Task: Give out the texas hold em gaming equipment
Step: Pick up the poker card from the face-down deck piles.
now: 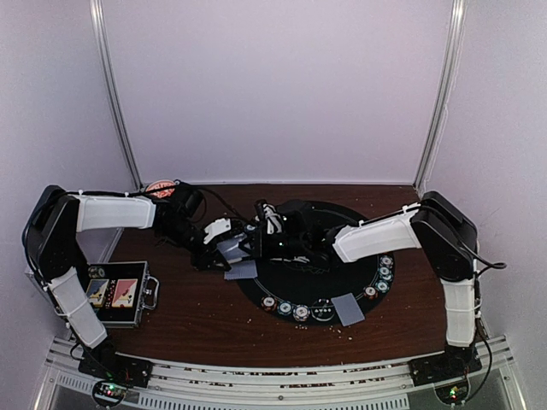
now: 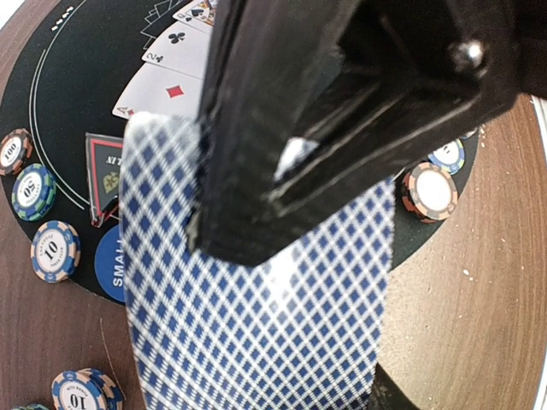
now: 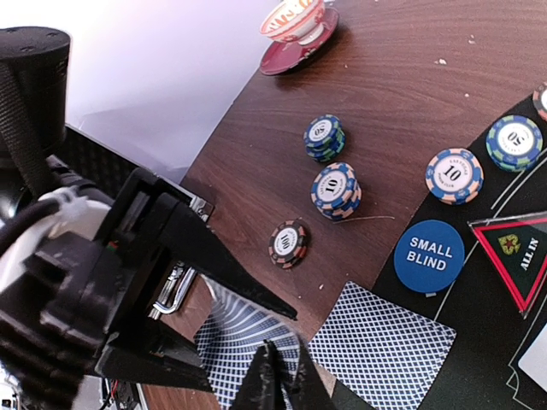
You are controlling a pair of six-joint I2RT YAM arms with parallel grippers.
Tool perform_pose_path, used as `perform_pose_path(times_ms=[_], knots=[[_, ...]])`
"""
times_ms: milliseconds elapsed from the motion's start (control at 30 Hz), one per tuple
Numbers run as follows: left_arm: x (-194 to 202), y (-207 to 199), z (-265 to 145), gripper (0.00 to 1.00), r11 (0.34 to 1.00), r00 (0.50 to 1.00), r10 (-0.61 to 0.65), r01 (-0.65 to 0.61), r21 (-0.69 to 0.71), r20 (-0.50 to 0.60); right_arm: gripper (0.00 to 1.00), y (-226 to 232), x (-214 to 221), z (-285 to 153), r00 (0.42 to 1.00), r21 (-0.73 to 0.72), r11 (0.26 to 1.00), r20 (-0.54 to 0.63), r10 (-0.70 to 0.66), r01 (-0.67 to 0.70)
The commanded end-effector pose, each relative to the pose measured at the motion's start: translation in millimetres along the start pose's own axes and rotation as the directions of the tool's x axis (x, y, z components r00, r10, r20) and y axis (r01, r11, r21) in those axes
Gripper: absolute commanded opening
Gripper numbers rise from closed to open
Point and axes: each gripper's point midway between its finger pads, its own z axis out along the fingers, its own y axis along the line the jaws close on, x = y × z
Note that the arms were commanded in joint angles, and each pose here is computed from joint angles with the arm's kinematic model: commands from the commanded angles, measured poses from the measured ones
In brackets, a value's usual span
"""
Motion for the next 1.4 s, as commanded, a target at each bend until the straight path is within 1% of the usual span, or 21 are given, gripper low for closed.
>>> perform_pose_path(times_ms=[0,67,267,433,600,700,767,867,1000,1100,1167,1267,1367], knots=[[-15.4,0.2,-6.3,0.48,0.999,0.998,0.033,-0.033,-0.001,0.051,0.03,1.6,-6.3,-13.2,1.000,0.032,0.999,0.019,-0.002,0.001],[-15.4,0.1,-5.9,0.48,0.999,0.998,0.033,-0.033,0.000,0.051,0.00,3.2,-7.0,-14.9,1.000,0.031,1.000,0.018,-0.003,0.002],[-15.0,0.5,-5.9,0.48,0.999,0.998,0.032,-0.032,-0.002,0.049,0.00,7.5,-11.2,-23.1,1.000,0.027,1.000,0.012,-0.012,0.012],[-15.2,0.2,-6.6,0.48,0.999,0.998,0.034,-0.034,-0.002,0.051,0.00,0.5,-21.6,-42.8,0.999,0.042,0.998,-0.015,-0.035,0.036],[-16.1,-0.3,-7.8,0.48,0.999,0.998,0.036,-0.035,-0.003,0.054,0.00,-14.1,-33.3,-78.4,0.992,0.065,0.993,-0.078,-0.094,0.099],[-16.4,-0.4,-7.5,0.48,0.999,0.998,0.035,-0.035,-0.002,0.054,0.00,-32.2,-38.1,-107.8,0.982,0.074,0.987,-0.131,-0.134,0.144],[-15.7,0.2,-7.5,0.48,0.999,0.998,0.033,-0.033,-0.004,0.052,0.00,-47.8,-42.9,-129.0,0.972,0.116,0.974,-0.160,-0.173,0.192],[-16.7,-0.5,-7.6,0.48,0.999,0.998,0.035,-0.035,-0.002,0.055,0.00,-66.5,-37.8,-154.5,0.937,0.157,0.947,-0.257,-0.236,0.281],[-16.8,-1.0,-7.8,0.48,0.999,0.998,0.034,-0.034,0.001,0.056,0.00,-81.0,-15.5,-170.1,0.852,0.149,0.907,-0.429,-0.300,0.394],[-17.1,-1.1,-8.0,0.48,0.999,0.998,0.036,-0.036,0.000,0.057,0.01,-90.2,-5.6,-173.1,0.804,0.146,0.891,-0.510,-0.304,0.430],[-17.5,-1.4,-8.9,0.48,0.999,0.998,0.036,-0.036,0.000,0.059,0.00,-94.1,3.1,-173.6,0.768,0.119,0.886,-0.559,-0.313,0.448],[-17.3,-1.6,-9.2,0.48,0.999,0.998,0.037,-0.037,-0.001,0.059,0.00,-103.5,13.9,-176.8,0.723,0.112,0.876,-0.617,-0.309,0.470],[-16.9,-1.7,-8.0,0.48,0.999,0.998,0.037,-0.037,0.002,0.057,0.00,-113.8,25.0,-179.2,0.662,0.091,0.866,-0.685,-0.303,0.491]])
